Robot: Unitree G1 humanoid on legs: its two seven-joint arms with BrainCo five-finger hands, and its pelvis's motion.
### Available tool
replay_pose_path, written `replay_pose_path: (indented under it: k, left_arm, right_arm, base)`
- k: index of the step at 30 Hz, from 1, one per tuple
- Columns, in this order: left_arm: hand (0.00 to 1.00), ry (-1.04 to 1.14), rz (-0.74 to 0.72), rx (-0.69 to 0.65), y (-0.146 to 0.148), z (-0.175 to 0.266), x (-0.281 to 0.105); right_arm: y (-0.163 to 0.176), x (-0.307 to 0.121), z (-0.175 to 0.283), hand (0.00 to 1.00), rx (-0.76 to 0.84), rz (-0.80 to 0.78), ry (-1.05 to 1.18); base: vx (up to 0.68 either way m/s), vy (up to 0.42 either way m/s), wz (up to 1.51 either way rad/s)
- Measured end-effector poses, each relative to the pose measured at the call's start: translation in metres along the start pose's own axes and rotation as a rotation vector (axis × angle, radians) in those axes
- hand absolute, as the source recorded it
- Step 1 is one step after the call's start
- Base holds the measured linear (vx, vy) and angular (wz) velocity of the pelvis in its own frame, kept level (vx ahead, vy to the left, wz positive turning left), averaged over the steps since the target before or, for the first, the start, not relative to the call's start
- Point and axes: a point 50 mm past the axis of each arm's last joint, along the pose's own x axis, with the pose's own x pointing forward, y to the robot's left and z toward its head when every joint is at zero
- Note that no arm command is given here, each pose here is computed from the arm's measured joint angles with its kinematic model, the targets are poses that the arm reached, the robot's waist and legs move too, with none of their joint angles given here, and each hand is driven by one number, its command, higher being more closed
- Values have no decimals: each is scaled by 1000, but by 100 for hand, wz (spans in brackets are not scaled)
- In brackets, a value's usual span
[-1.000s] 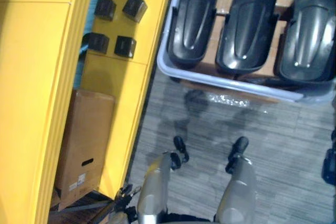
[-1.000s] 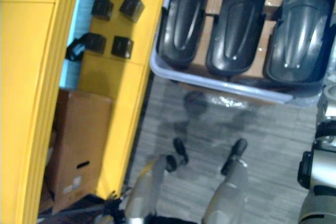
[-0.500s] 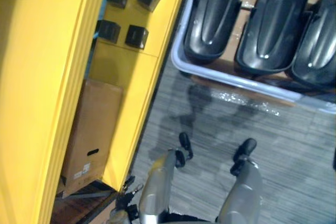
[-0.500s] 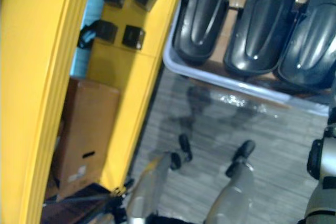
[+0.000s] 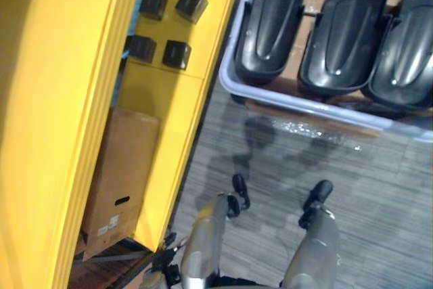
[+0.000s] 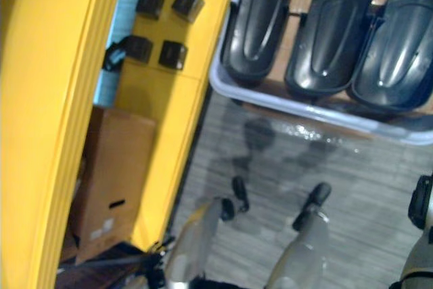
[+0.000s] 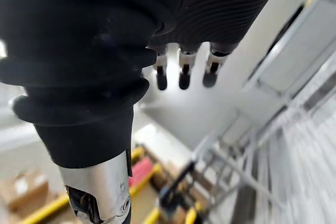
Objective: Walk over and take plastic housings, then place them on the shelf
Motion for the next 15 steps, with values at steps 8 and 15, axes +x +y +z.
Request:
replay_pose_path:
  k: [8, 15]
  left_arm:
    - [0, 5, -6, 2, -3, -4, -1]
    - [0, 6, -9, 0, -5, -7, -1]
  right_arm:
    - [22, -27, -33, 0, -3, 285, 162]
    - [23, -32, -49, 0, -41, 373, 202]
  base:
    - [22, 5, 0]
    - [6, -1, 1]
